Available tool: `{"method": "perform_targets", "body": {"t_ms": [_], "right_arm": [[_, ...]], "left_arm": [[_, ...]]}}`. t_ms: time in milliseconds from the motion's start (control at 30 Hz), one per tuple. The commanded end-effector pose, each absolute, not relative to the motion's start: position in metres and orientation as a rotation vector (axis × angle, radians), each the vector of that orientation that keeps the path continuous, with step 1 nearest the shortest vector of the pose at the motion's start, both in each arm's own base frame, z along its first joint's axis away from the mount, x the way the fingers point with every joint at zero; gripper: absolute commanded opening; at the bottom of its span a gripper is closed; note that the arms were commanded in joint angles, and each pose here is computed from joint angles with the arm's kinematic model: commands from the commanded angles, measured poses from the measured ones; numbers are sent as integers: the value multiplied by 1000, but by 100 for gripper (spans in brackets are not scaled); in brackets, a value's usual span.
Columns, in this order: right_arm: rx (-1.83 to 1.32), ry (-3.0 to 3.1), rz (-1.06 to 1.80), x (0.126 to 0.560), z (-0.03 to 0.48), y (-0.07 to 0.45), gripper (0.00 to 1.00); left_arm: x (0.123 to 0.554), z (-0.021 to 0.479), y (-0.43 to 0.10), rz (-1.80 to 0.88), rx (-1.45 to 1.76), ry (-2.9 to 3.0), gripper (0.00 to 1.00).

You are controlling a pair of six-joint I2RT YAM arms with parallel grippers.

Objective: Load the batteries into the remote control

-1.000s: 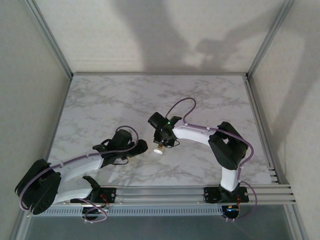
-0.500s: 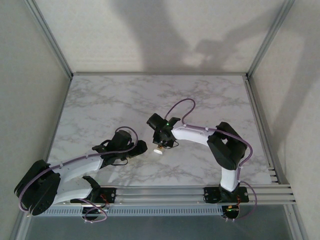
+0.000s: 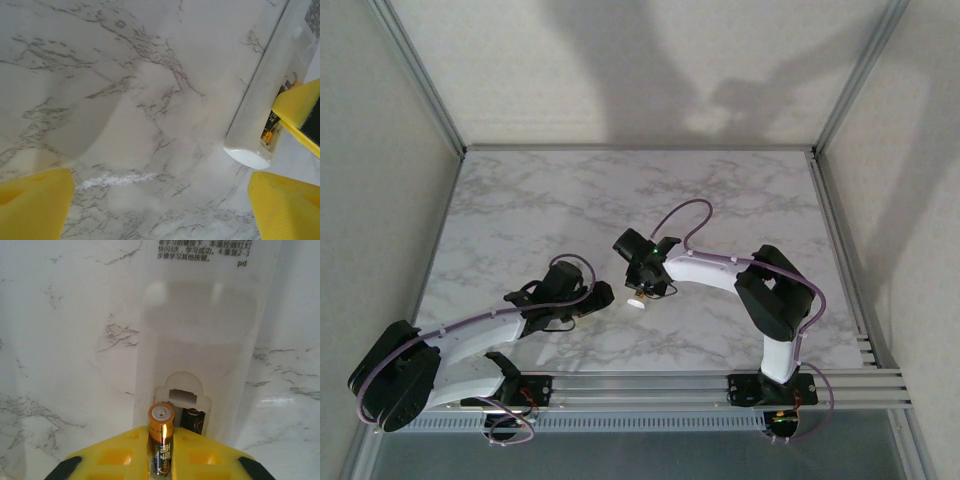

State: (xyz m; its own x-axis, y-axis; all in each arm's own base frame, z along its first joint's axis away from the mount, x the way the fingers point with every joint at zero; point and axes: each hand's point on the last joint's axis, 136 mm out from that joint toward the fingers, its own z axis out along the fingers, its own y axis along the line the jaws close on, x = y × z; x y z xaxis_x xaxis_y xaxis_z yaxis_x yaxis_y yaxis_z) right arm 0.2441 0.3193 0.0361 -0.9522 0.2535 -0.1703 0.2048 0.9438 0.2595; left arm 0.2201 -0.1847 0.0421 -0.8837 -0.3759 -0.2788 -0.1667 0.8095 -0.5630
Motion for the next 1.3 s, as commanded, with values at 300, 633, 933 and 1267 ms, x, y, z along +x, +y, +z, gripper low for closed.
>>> {"method": "perform_targets", "body": {"t_ms": [300, 633, 933, 1267], "right_arm": [[240, 2949, 300, 216, 50, 312, 32], [-15, 2868, 239, 230, 87, 294, 43], [-60, 2927, 323, 234, 79, 301, 36], [77, 3027, 261, 225, 56, 315, 31]], "left_arm": [[218, 40, -182, -751, -426, 2609, 90], [217, 44, -190, -760, -377, 2609, 86], [220, 45, -200, -727, -379, 2618, 81], [222, 45, -183, -642, -481, 2579, 84]]}}
